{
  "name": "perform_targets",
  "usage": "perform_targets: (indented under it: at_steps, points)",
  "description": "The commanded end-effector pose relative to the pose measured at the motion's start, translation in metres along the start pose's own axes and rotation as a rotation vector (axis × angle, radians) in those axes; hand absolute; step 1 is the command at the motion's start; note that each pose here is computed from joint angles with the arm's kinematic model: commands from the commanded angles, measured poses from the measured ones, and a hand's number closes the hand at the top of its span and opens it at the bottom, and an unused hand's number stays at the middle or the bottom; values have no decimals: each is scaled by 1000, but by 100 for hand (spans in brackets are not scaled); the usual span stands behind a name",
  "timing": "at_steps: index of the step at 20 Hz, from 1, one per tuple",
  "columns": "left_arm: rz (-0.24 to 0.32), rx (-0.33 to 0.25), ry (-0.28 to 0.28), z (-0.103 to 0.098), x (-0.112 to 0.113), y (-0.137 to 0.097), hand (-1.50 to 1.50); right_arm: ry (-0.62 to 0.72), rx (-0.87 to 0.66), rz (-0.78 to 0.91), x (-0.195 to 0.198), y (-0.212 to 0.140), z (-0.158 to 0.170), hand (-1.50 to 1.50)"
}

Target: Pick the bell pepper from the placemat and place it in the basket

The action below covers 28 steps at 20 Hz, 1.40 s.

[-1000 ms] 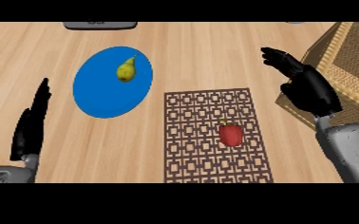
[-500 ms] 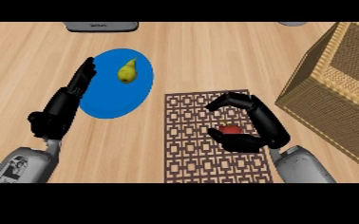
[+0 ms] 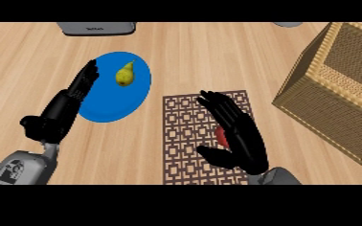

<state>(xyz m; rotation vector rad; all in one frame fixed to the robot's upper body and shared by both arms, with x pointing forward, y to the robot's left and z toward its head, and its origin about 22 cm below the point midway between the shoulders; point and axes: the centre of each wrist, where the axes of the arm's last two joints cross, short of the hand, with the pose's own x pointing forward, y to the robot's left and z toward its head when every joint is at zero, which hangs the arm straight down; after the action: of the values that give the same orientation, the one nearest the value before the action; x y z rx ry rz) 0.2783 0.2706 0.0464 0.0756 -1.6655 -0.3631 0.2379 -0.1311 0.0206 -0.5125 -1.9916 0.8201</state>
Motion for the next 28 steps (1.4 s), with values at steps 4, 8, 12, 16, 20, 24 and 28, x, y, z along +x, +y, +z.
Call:
perform_targets:
  at_steps: [4,8,12,16,20,24,28]
  points:
    - [-9,28,16,5,0,9,0,154,11,444,6,-50,-14,-150]
    - [-15,-1,-11,2,6,12,0,298,261,550,30,-50,-12,-150]
    - [5,-5,8,5,4,11,0,367,418,546,71,-71,-5,-150]
    - [1,-7,-12,10,0,6,0,410,448,549,119,-101,10,-150]
    - [15,-14,-26,0,2,-5,0,438,423,542,143,-138,23,-150]
    - [15,-19,-22,-1,8,-6,0,445,405,518,139,-142,31,-150]
    - [4,-22,-37,-8,4,3,0,446,378,478,140,-139,29,-150]
